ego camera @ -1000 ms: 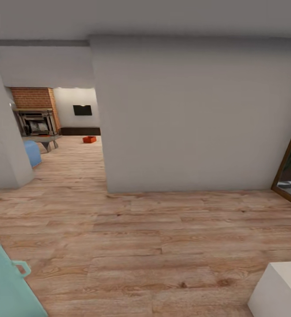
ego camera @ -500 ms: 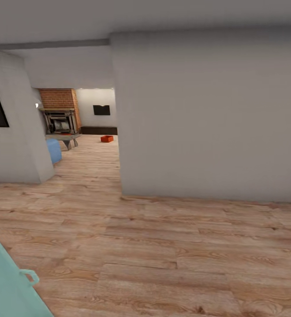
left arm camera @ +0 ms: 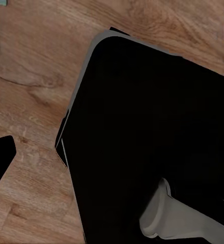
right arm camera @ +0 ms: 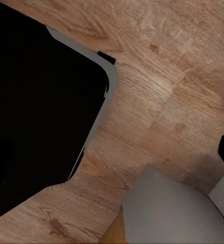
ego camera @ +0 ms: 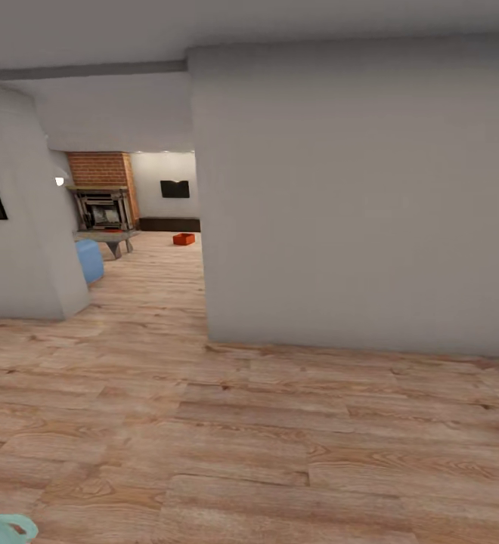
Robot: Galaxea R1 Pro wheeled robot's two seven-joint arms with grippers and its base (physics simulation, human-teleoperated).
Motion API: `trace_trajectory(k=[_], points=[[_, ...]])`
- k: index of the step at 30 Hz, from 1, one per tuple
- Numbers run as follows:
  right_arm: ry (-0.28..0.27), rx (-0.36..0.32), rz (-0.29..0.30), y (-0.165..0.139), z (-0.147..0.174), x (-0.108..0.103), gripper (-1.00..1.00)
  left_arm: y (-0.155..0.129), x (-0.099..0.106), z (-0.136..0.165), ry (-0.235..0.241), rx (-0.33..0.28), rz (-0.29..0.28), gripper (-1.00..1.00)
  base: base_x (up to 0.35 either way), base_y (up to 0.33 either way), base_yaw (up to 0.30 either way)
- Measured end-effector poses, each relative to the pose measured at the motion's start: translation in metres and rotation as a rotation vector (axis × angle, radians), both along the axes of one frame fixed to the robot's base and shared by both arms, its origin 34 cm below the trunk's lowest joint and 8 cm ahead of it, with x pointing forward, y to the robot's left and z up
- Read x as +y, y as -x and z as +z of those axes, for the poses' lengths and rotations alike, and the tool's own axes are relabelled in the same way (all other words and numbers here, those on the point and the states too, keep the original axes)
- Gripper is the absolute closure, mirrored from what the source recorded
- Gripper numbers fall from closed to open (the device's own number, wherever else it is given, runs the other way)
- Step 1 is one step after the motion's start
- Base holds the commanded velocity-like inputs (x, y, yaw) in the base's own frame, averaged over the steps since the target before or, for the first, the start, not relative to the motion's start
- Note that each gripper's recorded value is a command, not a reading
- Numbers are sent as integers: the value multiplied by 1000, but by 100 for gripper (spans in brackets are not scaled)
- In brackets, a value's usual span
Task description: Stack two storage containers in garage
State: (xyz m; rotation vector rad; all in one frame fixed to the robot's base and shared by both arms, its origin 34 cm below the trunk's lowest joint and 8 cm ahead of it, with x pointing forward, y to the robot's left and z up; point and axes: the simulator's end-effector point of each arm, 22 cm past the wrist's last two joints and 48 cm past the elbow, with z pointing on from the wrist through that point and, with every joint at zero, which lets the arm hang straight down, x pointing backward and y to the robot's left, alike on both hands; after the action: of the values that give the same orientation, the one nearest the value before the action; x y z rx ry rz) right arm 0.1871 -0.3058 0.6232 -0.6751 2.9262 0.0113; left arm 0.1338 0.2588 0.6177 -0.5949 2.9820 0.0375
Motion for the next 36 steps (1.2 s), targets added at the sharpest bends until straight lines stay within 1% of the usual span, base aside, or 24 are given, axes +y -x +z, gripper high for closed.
trace_trajectory(k=[13, 31, 36], points=[[2, 2, 6, 1, 0, 0, -100, 0, 0, 0, 0, 0, 0, -100, 323, 0, 0], [-5, 7, -1, 2, -1, 6, -100, 0, 0, 0, 0, 0, 0, -100, 323, 0, 0], [-7, 2, -7, 0, 0, 6, -100, 0, 0, 0, 0, 0, 0, -100, 323, 0, 163]])
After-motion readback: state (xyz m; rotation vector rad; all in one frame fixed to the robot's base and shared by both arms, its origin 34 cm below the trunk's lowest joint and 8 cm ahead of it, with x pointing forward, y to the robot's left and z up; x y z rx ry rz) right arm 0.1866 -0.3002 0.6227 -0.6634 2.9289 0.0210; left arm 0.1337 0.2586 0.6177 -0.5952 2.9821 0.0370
